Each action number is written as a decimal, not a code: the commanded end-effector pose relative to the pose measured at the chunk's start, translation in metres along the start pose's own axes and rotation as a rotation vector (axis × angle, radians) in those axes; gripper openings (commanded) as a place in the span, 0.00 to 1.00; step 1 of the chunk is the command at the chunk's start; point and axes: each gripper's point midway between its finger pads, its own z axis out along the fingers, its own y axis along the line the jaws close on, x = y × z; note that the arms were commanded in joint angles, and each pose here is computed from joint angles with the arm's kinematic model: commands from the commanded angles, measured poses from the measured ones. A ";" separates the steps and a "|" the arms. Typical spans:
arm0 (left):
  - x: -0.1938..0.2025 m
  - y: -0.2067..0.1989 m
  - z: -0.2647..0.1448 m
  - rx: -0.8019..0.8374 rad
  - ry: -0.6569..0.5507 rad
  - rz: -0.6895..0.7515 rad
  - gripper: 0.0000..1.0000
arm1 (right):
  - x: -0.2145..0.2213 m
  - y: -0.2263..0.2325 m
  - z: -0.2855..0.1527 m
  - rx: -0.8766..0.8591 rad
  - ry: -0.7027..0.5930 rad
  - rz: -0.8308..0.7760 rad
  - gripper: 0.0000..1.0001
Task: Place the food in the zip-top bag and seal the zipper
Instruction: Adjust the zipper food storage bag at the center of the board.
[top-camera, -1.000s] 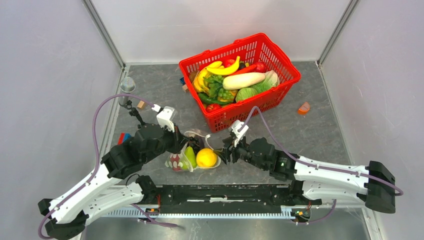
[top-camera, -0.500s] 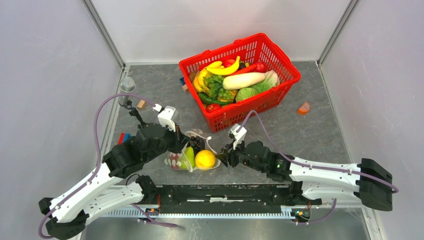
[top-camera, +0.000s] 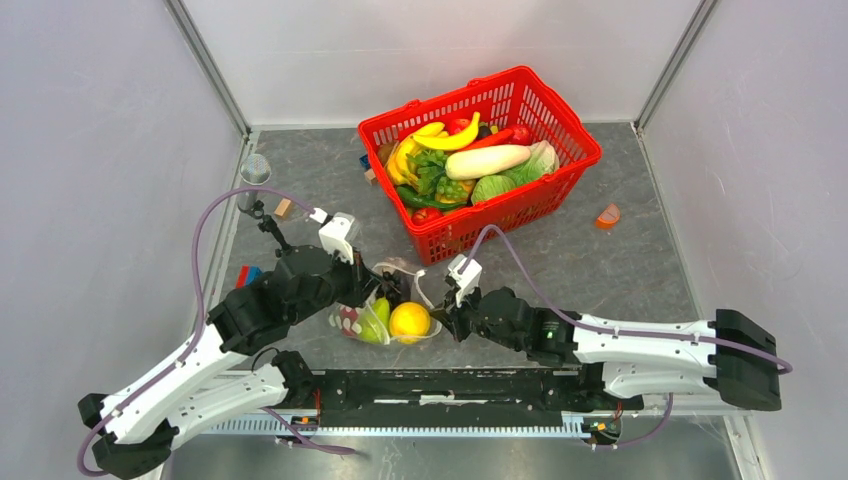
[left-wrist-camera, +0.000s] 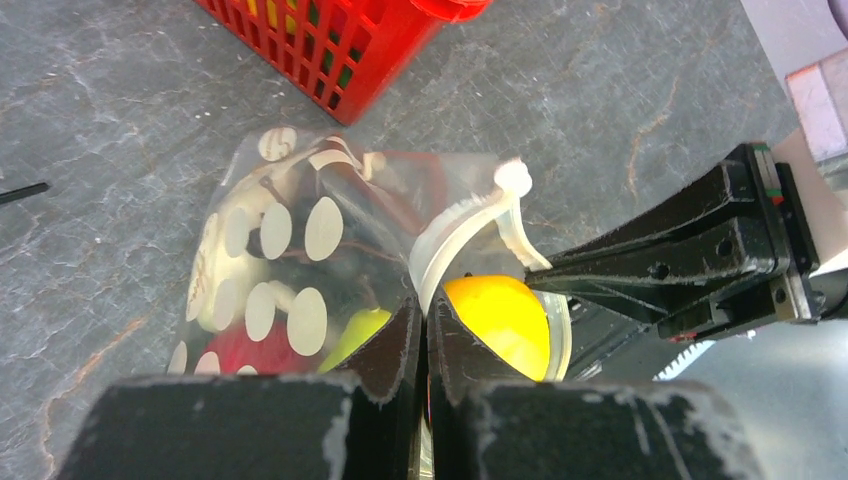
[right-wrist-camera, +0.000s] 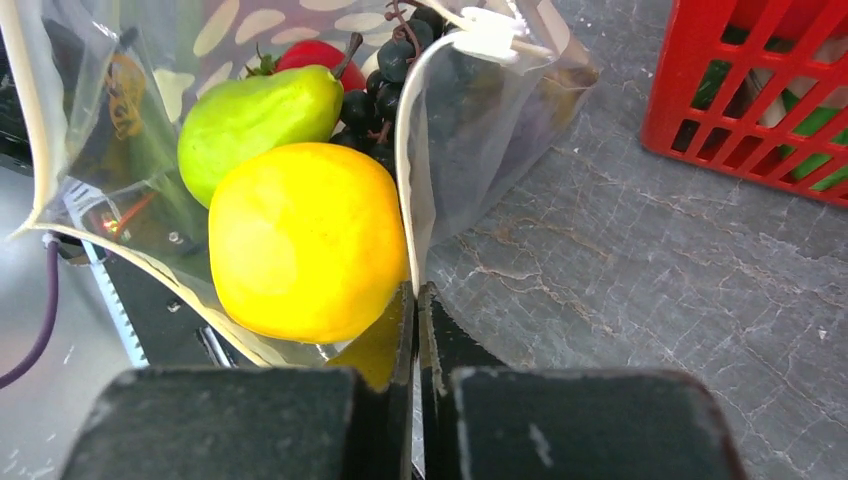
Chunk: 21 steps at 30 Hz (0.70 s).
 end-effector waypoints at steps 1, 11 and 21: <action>-0.014 -0.023 -0.005 0.120 -0.029 0.035 0.07 | -0.054 0.010 -0.016 -0.029 -0.171 0.039 0.00; -0.023 -0.075 -0.054 0.398 0.130 0.207 0.09 | -0.121 0.036 -0.085 -0.246 -0.431 0.071 0.00; 0.021 -0.054 -0.008 0.252 0.398 0.225 0.08 | -0.107 0.005 -0.060 0.023 -0.180 0.010 0.00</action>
